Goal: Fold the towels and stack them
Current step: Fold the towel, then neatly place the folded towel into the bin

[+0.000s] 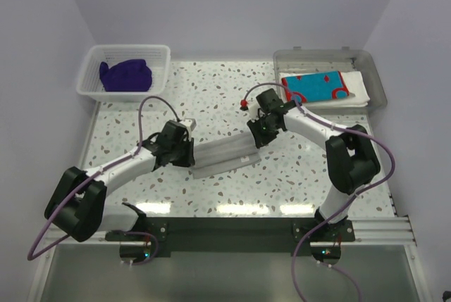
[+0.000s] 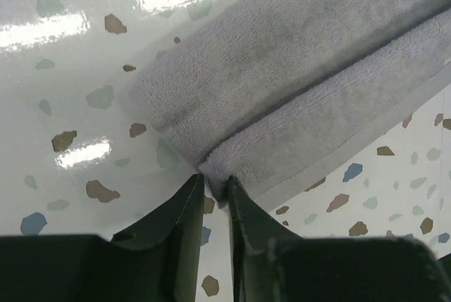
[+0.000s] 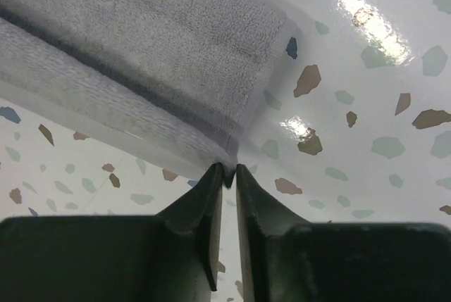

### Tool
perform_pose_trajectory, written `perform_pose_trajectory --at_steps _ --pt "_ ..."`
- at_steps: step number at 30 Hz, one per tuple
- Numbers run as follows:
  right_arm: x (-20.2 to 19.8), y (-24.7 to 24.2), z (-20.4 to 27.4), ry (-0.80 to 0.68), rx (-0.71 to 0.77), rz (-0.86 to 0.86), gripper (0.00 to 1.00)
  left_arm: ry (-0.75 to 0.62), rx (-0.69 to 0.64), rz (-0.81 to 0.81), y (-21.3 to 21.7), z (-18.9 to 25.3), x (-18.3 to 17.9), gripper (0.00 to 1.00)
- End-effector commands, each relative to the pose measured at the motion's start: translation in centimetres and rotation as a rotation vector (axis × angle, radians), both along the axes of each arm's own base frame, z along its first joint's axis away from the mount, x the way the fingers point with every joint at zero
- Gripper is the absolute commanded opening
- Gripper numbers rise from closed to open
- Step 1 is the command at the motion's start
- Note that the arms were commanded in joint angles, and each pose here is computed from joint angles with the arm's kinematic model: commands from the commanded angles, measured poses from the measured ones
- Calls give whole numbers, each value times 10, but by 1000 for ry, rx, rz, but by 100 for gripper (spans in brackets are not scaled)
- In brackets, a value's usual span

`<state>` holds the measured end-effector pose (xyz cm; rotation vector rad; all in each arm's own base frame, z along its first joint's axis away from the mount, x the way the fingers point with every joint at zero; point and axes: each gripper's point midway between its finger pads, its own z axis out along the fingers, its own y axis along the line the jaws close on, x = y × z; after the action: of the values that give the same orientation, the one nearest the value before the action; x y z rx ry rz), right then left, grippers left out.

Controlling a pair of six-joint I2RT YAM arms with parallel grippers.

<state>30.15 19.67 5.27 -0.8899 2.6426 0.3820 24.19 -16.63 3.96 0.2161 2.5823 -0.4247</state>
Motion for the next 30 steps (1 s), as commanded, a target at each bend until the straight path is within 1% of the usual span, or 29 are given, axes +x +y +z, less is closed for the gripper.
perform_pose_trajectory --at_steps 1,2,4,5,7,8,10,11,14,15,16,18,20,21,23,24,25,26,27,28,30 --pt "1 -5 4 -10 -23 -16 20 34 22 15 9 -5 -16 27" --pt "-1 -4 9 -10 -14 -15 24 36 9 13 8 -3 -17 35" --pt "-7 2 18 -1 22 -6 29 22 -20 2 3 8 -19 41" --pt "-10 4 22 1 37 -3 31 16 -34 -2 1 13 -20 46" --pt "-17 11 38 -8 88 6 33 -13 -70 -14 -4 30 -22 50" --pt "-19 14 43 -12 105 8 34 -28 -86 -15 -6 38 -21 55" --pt "-24 21 60 -35 164 12 38 -66 -127 -24 -11 59 -20 60" --pt "-24 24 66 -47 183 8 38 -78 -142 -25 -13 65 -19 61" --pt "-21 34 83 -86 253 -28 39 -121 -180 -30 -20 86 -11 63" --pt "-21 36 84 -83 269 -57 39 -142 -195 -37 -25 95 -7 62" --pt "-16 40 87 -103 292 -70 39 -131 -195 -38 -28 93 -3 62" --pt "-15 44 81 -89 307 -117 39 -136 -219 -58 -39 98 1 60" --pt "-8 47 70 -98 316 -155 39 -107 -201 -69 -48 87 4 57" --pt "-11 46 58 -72 310 -184 39 -99 -188 -87 -55 81 0 57" --pt "-6 47 43 -69 312 -219 38 -58 -155 -76 -58 62 -1 50" --pt "-11 45 30 -42 306 -244 39 -21 -127 -80 -58 44 -8 47" --pt "-9 46 24 -47 315 -257 38 0 -109 -67 -55 34 -12 42" --pt "-10 44 15 -37 305 -275 39 19 -96 -46 -51 24 -15 40" --pt "-17 38 0 -11 285 -301 38 59 -67 -34 -43 6 -25 38" --pt "-17 38 -4 -12 289 -308 38 70 -35 -5 -34 -4 -28 35" --pt "-28 31 -23 25 261 -344 38 117 9 44 -18 -26 -42 33"
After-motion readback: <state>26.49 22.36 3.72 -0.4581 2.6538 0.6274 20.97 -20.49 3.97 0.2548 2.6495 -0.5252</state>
